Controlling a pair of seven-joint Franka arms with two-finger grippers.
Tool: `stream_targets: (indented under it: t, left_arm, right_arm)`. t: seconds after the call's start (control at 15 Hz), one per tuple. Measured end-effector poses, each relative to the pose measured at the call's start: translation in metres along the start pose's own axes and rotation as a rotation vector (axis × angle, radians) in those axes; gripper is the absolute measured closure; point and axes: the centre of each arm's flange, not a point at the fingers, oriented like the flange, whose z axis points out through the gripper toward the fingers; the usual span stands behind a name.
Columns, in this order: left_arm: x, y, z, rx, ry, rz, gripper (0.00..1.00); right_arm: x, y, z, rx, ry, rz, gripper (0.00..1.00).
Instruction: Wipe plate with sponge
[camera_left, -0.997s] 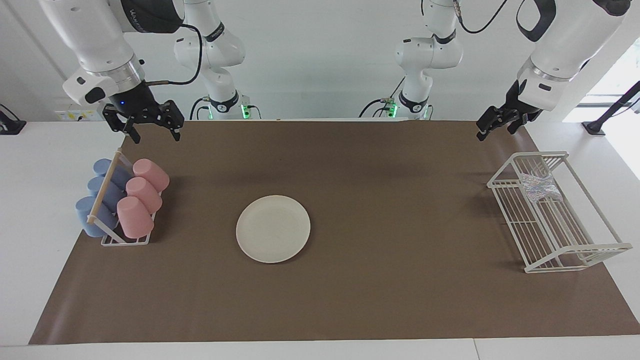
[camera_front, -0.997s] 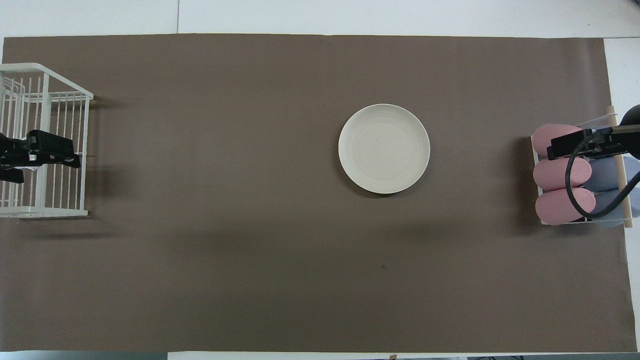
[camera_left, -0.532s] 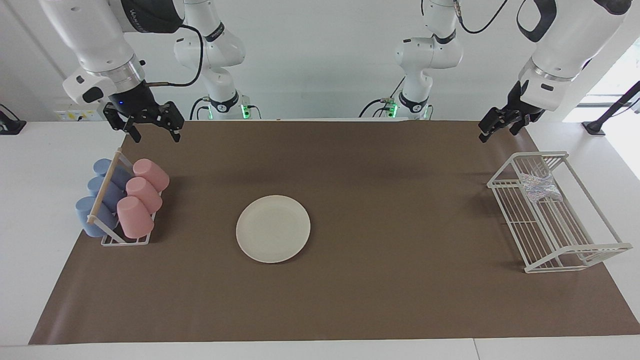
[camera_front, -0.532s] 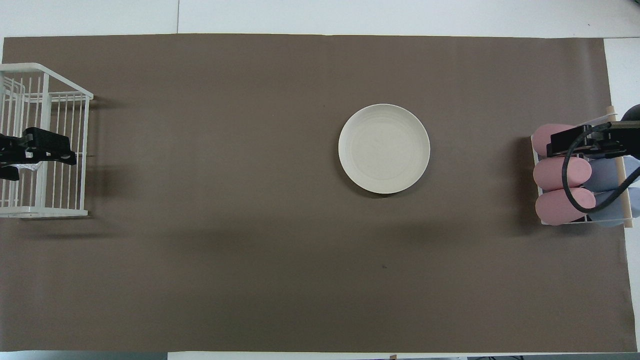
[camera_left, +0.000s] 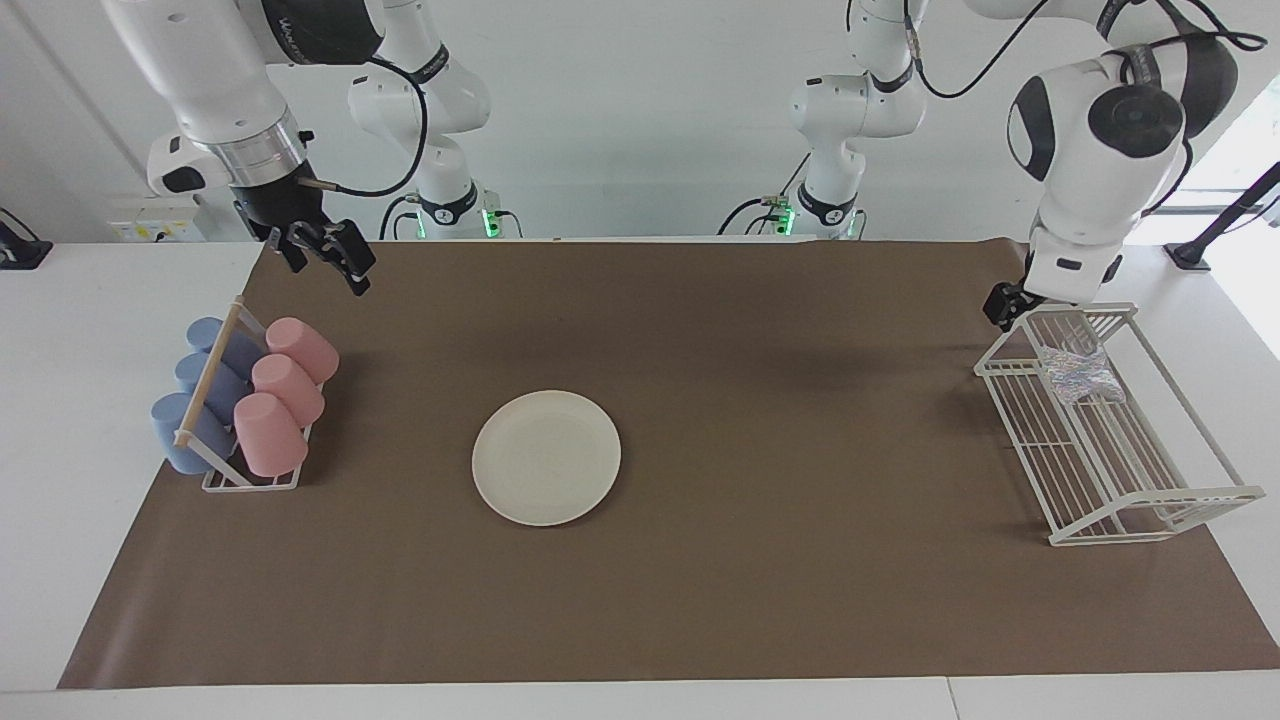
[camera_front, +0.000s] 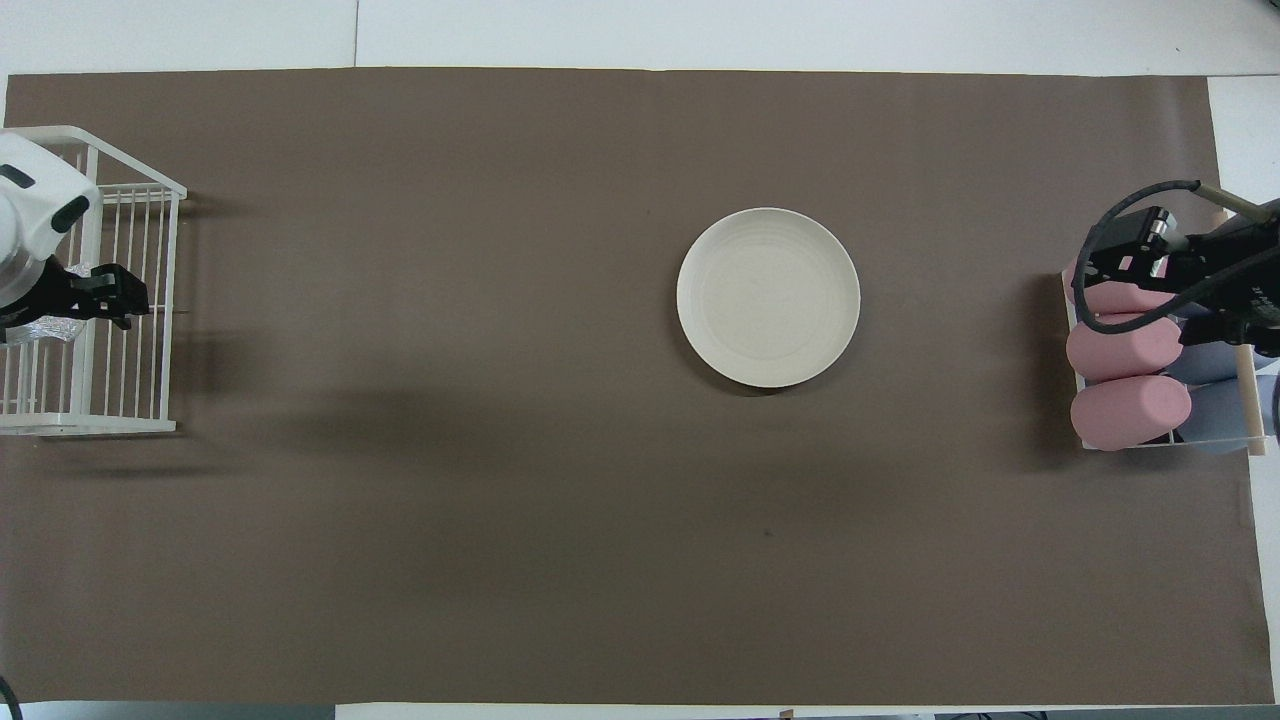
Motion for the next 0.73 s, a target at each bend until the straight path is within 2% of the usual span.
stream_targets:
  t: [0.2,0.47,0.73]
  left_arm:
    - [0.023,0.020,0.044,0.138,-0.006,0.053,0.00]
    - [0.041,0.050,0.072,0.307,0.007,0.147,0.00]
    - [0.051,0.074,0.085,0.404,-0.002,0.183,0.00]
  right_arm:
    - [-0.009,-0.012,0.000,0.000,-0.001,0.188,0.00]
    - [-0.024,-0.031,0.001,0.010,-0.028,0.477,0.00]
    - [-0.052,-0.062,0.002,0.017,-0.077,0.733,0.00]
